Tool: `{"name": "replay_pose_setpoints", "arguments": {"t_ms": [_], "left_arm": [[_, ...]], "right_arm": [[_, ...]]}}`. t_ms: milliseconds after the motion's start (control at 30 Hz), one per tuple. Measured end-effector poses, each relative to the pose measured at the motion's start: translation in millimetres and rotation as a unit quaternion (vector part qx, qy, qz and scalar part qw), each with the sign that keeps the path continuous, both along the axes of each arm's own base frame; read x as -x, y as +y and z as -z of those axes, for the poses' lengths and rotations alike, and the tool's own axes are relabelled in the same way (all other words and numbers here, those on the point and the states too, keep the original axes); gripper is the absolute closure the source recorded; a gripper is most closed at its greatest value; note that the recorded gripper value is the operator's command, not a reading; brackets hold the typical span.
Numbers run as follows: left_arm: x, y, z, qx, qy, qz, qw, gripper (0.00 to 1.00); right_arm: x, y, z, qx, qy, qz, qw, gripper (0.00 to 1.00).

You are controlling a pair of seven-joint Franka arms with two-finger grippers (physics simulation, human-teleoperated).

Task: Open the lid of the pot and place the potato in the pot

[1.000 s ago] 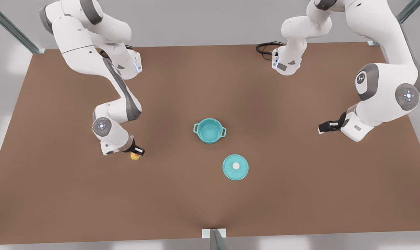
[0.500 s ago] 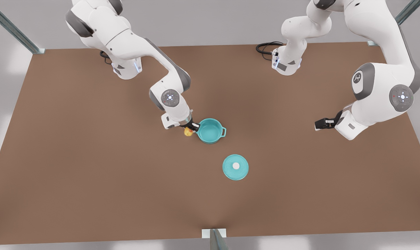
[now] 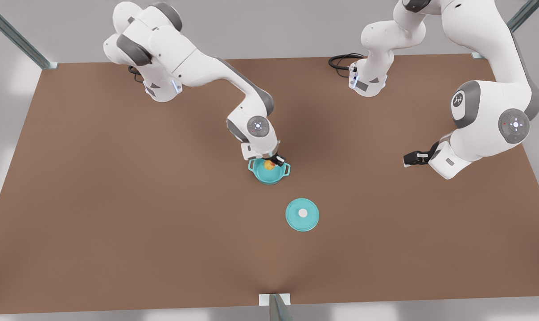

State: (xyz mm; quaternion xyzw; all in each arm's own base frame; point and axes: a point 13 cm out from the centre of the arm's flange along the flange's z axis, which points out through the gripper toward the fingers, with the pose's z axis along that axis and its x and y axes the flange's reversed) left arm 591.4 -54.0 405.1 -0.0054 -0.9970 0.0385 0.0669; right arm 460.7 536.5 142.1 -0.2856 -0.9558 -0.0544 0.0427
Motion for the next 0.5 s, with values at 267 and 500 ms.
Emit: {"name": "replay_pose_setpoints", "arguments": {"t_ms": [267,500], "left_arm": [[0.3,-5.3,0.2,0.001,0.000,0.004,1.000,0.00],[-4.8,-28.0,-13.2,0.017,-0.013,0.010,1.000,0.00]], "right_arm": [[-24.1,-13.3,-19.8,0.007,-0.015,0.050,0.999,0.00],[-246.6,-477.8,-188.1,0.059,-0.026,0.304,0.951,0.00]]}}
